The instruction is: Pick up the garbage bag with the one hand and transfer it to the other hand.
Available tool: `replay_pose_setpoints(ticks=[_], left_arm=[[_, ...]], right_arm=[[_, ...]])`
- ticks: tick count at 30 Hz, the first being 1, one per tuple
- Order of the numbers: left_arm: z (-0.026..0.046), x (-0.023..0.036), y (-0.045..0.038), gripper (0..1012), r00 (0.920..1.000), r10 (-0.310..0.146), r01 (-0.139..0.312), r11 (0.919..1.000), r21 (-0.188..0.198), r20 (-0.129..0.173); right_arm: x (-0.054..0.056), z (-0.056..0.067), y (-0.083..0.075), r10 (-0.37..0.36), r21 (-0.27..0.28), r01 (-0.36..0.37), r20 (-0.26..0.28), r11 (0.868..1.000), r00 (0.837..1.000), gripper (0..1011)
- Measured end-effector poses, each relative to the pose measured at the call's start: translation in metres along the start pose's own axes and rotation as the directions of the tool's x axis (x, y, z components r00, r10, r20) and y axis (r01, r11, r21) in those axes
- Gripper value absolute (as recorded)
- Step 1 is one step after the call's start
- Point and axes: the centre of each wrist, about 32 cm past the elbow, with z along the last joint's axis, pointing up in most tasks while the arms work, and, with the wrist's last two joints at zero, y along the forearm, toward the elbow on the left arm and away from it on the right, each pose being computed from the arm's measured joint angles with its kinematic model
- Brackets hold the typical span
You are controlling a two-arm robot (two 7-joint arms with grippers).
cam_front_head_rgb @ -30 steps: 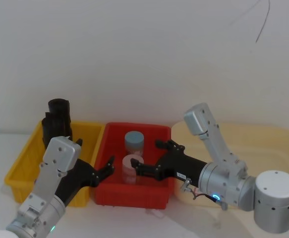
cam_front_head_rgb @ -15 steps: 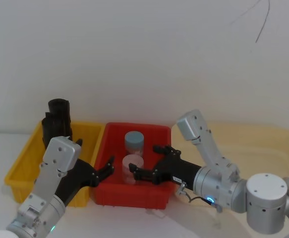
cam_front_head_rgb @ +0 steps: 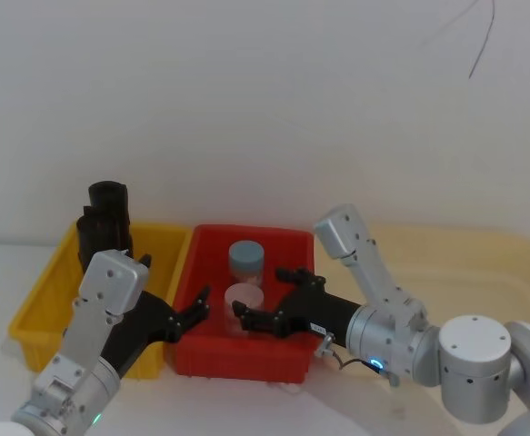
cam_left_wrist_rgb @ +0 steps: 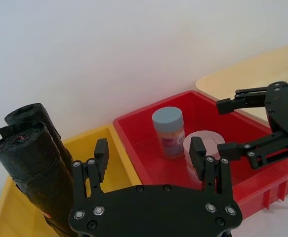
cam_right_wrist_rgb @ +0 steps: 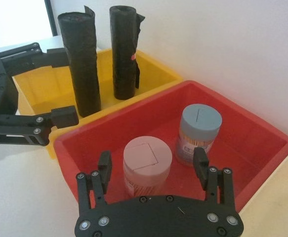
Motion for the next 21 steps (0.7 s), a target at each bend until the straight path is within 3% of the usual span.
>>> replay_pose_setpoints(ticks=[21], left_arm=[[0.0000, 0.0000, 0.0000, 1001, 1.0000, 0.000, 0.000, 1.0000, 0.000, 0.000]], right_arm=[[0.004, -0.004, 0.015, 0.028, -0.042, -0.028, -0.015, 0.999, 1.000, 1001]])
